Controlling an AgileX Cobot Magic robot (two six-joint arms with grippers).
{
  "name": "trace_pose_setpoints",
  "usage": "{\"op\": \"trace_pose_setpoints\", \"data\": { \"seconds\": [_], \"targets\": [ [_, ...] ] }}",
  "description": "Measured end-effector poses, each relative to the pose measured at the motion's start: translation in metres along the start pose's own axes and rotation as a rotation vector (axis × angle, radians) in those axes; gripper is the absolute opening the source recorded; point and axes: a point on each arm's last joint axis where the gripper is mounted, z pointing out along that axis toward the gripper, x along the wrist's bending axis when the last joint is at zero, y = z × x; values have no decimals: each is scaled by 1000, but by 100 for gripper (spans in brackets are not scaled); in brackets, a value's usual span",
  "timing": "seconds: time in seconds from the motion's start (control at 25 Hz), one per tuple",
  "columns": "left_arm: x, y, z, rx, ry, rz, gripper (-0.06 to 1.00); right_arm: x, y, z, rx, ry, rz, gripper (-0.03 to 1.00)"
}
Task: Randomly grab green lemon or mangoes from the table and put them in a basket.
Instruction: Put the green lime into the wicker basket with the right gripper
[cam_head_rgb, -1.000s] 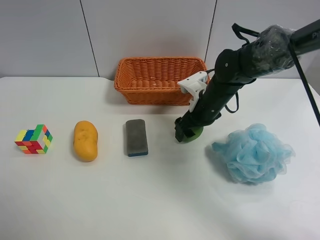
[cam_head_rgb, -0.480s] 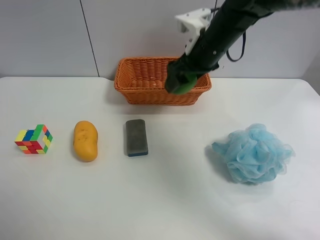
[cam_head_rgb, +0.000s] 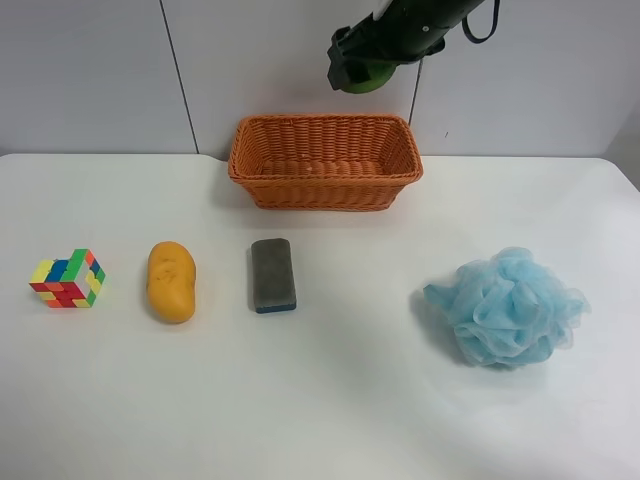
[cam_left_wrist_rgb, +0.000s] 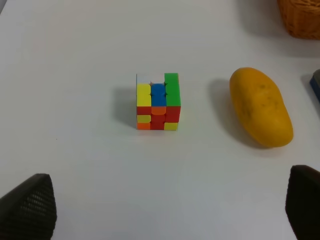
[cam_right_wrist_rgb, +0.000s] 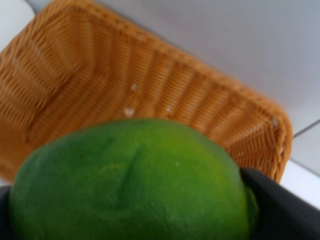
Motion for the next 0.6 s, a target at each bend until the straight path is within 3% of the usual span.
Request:
{"op": "trace_pose_setpoints", "data": {
  "seconds": [0.4, 0.6],
  "targets": [
    [0, 0, 0, 0, 0, 0, 90, -3, -44, 99, 38, -30, 32, 81],
    [0, 0, 0, 0, 0, 0, 90, -3, -62, 124, 71, -30, 87, 81]
  ]
}}
